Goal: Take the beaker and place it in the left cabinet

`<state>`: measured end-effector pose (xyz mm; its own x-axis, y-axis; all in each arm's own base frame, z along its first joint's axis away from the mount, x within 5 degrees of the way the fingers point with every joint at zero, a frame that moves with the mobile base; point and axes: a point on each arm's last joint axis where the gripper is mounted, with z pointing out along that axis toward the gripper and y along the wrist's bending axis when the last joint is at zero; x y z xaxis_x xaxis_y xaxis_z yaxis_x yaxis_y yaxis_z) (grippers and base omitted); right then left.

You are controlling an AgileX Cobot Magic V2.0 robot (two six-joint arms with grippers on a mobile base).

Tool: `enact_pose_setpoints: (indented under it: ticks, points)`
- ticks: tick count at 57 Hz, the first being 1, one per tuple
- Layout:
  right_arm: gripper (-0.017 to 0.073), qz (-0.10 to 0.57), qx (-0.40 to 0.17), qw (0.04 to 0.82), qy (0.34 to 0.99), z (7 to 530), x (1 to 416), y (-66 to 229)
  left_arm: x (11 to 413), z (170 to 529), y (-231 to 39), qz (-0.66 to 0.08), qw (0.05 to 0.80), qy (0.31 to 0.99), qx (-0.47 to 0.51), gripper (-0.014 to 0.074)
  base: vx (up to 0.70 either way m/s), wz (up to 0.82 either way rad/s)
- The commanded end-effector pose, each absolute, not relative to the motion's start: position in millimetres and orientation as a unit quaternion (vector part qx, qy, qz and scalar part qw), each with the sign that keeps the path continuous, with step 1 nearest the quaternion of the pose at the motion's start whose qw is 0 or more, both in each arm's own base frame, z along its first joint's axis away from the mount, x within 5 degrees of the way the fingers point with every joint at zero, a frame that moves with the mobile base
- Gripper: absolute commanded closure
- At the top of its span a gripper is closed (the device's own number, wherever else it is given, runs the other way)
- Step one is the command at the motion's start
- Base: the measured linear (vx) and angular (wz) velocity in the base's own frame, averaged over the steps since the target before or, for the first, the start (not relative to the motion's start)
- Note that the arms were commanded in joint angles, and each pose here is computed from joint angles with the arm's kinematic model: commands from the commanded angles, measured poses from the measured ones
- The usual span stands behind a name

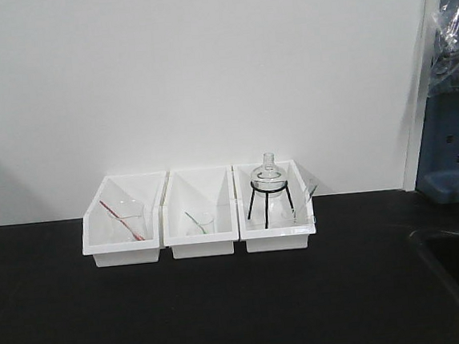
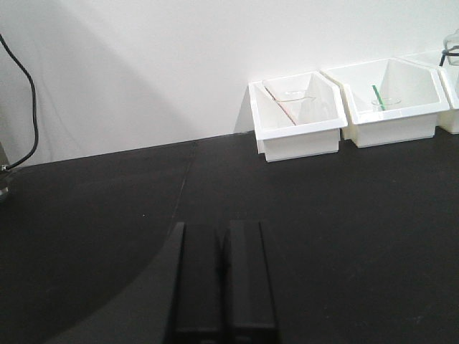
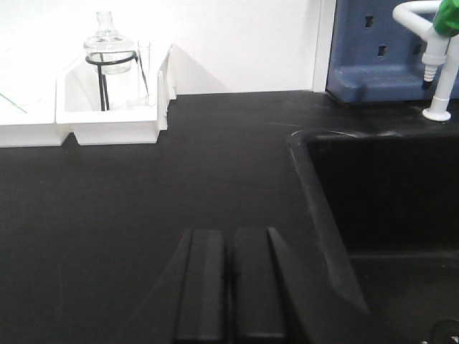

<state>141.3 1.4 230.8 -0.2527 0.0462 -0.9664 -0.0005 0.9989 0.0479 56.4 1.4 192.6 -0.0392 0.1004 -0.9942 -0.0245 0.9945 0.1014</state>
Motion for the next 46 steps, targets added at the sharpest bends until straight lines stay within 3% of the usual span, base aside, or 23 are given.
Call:
enact_pose_setpoints:
  ticks: [1,14,21,27,28,46]
  points:
    - [0.0264,0.018,0.011,0.661,0.750,248.6,152.3,1.0,54.5,207.3,1.8,0.047,0.734,0.678,0.021,0.0600,0.00,0.00]
    - [0.0074,0.025,0.009,0.680,0.732,245.3,168.0,2.3,54.5,207.3,1.8,0.047,0.734,0.678,0.021,0.0600,0.00,0.00]
    - [0.0037,0.040,-0.085,0.679,0.728,237.7,177.7,20.4,54.5,207.3,1.8,0.047,0.734,0.678,0.021,0.0600,0.00,0.00]
    - [0.0020,0.077,-0.219,0.667,0.708,228.1,180.2,50.6,54.5,207.3,1.8,0.047,0.734,0.678,0.021,0.0600,0.00,0.00]
    - [-0.0003,0.146,-0.292,0.643,0.692,214.3,185.9,85.7,54.5,207.3,1.8,0.047,0.734,0.678,0.021,0.0600,0.00,0.00]
    - [-0.0083,0.210,-0.352,0.584,0.701,190.3,230.0,153.8,54.5,207.3,1.8,0.047,0.734,0.678,0.021,0.0600,0.00,0.00]
